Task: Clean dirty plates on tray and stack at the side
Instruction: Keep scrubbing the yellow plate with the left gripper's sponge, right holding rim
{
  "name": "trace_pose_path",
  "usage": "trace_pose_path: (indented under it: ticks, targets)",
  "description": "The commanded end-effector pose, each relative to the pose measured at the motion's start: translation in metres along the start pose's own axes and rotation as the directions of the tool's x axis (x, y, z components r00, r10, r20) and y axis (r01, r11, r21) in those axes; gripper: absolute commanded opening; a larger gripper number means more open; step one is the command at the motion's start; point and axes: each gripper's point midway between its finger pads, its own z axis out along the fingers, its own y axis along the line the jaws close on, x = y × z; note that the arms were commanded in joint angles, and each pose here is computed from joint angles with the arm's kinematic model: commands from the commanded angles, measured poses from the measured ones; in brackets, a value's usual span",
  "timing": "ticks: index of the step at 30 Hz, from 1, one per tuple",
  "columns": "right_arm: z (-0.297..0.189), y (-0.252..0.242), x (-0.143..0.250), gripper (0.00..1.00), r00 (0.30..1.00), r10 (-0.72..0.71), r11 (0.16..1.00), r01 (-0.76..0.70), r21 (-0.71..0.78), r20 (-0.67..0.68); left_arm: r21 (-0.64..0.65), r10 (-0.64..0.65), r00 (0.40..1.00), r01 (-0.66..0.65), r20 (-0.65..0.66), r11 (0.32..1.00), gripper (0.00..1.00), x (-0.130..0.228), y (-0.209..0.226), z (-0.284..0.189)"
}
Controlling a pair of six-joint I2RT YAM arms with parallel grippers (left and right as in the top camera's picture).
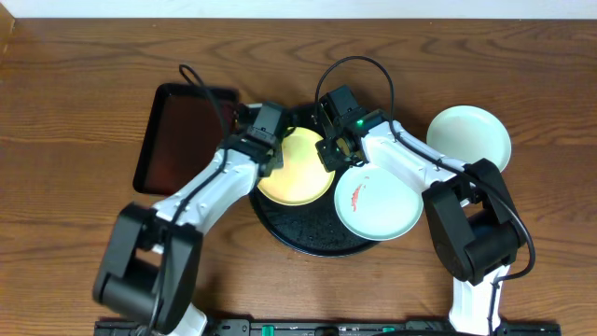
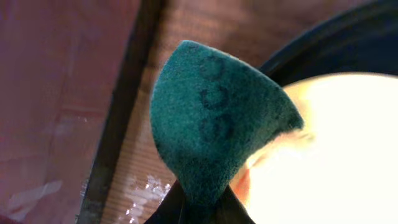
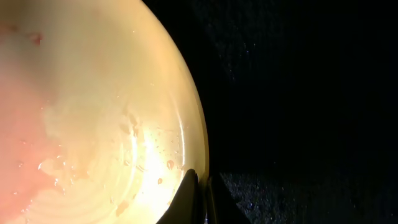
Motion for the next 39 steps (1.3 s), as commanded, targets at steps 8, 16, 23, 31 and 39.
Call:
trace_pose_path:
  ticks: [8, 16, 23, 31, 39]
  targets:
    - [0.002, -0.011, 0.004, 0.01, 1.0, -0.012, 0.999, 0.013, 0.046, -0.019, 0.4, -0.186, 0.965, 0.248, -0.186, 0.883, 0.08, 0.002, -0.081, -0.008]
    - [0.002, -0.011, 0.005, 0.01, 1.0, -0.012, 0.999, 0.013, 0.048, -0.026, 0.267, -0.071, 0.972, 0.131, -0.224, 0.955, 0.08, 0.037, -0.061, 0.043]
    - [0.002, -0.011, 0.009, 0.01, 0.999, -0.026, 0.998, 0.028, 0.048, -0.039, -0.208, -0.064, 0.997, 0.052, -0.053, 0.977, 0.07, 0.018, 0.036, 0.042]
    - [0.003, -0.012, 0.012, 0.01, 0.999, -0.025, 0.998, 0.027, 0.049, -0.048, -0.253, -0.038, 0.987, 0.077, 0.155, 0.965, 0.08, -0.036, 0.052, -0.006]
    - [0.003, -0.012, 0.011, 0.01, 0.999, -0.025, 0.998, 0.027, 0.048, -0.043, 0.405, -0.199, 0.977, 0.214, -0.08, 0.889, 0.08, -0.025, -0.062, -0.034]
